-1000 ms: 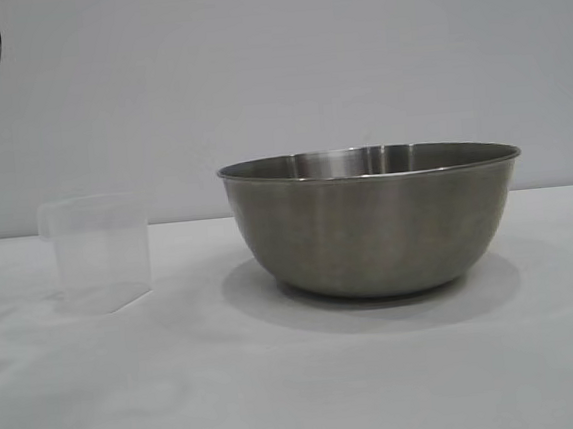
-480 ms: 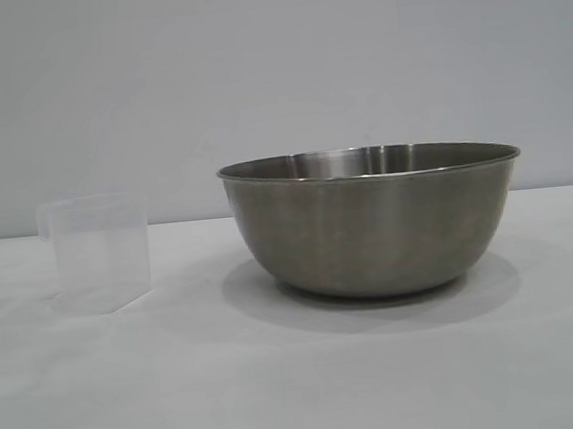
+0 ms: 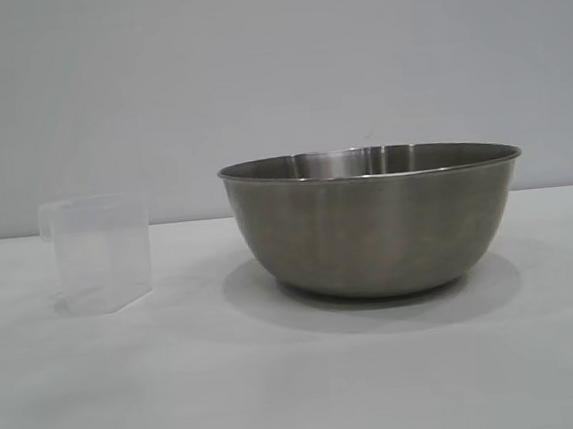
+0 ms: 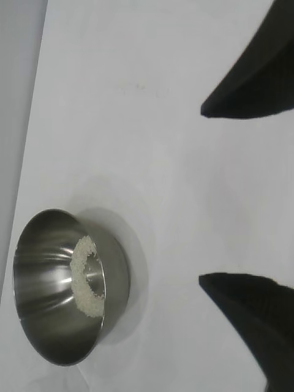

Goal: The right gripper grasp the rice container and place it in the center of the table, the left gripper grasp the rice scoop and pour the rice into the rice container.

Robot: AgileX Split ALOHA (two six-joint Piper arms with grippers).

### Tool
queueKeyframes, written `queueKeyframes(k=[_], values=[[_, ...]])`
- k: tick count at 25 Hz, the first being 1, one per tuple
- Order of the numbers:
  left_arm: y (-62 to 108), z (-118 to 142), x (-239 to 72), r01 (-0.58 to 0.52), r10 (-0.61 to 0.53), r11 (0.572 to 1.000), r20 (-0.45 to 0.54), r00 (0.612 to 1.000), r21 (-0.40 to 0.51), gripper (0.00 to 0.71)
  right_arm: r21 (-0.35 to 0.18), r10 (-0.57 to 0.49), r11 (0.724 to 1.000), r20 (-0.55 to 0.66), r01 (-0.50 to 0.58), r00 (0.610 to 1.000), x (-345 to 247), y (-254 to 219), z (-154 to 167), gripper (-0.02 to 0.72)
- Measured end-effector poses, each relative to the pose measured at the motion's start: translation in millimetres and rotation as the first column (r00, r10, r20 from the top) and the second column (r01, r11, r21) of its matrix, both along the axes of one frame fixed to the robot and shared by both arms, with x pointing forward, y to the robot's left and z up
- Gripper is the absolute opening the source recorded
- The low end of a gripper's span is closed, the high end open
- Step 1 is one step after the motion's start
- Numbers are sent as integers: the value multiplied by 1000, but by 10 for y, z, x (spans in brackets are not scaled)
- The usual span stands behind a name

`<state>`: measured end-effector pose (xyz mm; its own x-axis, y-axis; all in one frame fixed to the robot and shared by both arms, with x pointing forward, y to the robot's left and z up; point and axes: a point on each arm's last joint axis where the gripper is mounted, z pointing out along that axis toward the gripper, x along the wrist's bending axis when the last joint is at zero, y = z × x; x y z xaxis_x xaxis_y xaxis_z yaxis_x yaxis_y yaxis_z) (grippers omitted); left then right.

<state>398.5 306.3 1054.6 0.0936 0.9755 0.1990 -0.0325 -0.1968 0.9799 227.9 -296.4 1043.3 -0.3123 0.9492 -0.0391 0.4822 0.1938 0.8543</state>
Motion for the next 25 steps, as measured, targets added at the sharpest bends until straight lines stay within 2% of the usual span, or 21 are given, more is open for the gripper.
queueKeyframes(k=[3,7,9,16,18,21,23,24,25], values=[[-109,-7,-82,87,-85,996,-41,996,34,174,0,0,1000,0,0,1000,0,0,0,493],[-229,-2,-145,173,-175,984,-66,982,-45,174,0,0,1000,0,0,1000,0,0,0,493],[-277,2,-164,205,-208,977,-67,976,-54,174,0,0,1000,0,0,1000,0,0,0,493],[-391,77,-347,285,-284,958,-30,958,40,174,0,0,1000,0,0,1000,0,0,0,493],[-365,106,-419,249,-249,966,-15,968,68,174,0,0,1000,0,0,1000,0,0,0,493],[-258,125,-480,127,-127,989,-11,992,75,174,0,0,1000,0,0,1000,0,0,0,493],[-200,138,-523,61,-61,995,-3,998,75,258,0,0,1000,0,0,1000,0,0,0,493],[-176,149,-551,33,-34,996,5,999,77,279,0,0,1000,0,0,1000,0,0,0,493],[-153,159,-580,7,-8,997,14,1000,79,263,0,0,1000,0,0,1000,0,0,0,493]])
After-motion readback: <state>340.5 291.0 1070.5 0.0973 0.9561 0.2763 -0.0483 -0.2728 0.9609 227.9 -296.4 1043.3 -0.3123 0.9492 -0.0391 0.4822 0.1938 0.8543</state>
